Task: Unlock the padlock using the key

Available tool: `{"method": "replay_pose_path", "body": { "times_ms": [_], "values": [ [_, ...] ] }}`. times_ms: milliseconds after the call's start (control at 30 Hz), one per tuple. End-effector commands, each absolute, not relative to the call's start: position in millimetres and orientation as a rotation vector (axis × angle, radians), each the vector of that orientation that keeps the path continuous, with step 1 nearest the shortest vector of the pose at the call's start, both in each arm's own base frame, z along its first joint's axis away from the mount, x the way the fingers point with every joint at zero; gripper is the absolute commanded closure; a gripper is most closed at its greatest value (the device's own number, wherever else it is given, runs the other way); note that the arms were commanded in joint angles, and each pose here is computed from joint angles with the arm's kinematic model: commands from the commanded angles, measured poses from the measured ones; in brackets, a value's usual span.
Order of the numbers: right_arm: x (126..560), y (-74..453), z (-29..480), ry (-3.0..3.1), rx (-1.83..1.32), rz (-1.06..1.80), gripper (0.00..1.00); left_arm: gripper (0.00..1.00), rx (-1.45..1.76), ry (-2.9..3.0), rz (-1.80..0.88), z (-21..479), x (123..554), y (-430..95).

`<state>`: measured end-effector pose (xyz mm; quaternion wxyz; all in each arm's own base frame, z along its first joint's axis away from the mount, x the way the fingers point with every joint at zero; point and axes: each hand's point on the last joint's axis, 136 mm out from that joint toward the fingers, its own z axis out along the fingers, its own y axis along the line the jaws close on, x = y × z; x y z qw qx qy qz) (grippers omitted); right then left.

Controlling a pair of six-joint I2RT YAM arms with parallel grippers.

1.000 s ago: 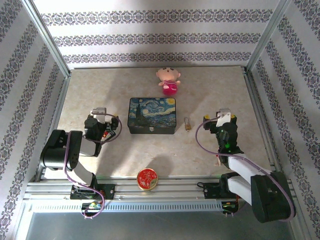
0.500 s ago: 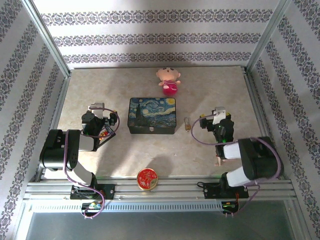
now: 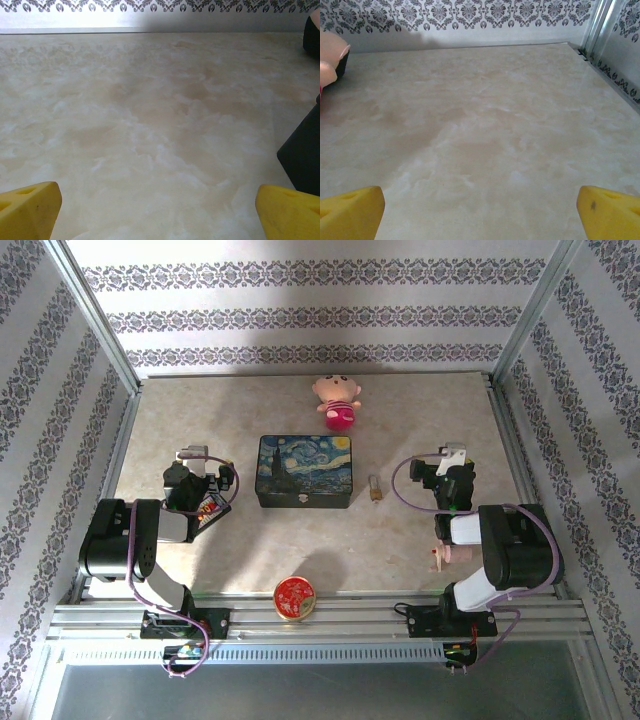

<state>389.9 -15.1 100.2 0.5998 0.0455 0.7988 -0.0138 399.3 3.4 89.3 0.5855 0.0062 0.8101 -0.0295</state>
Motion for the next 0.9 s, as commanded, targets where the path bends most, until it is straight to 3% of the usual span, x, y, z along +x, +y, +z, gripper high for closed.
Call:
{"method": "replay_pose_path", "body": {
  "times_ms": [0,867],
  "values": [
    [392,-14,105,1.838,0.124,-0.028,0.02,0.01,0.013,1.892,-0.082,90,398,4],
    [392,-13,105,1.839,0.123,-0.029,0.02,0.01,-0.053,1.884,-0.037,91,397,15]
  ]
}}
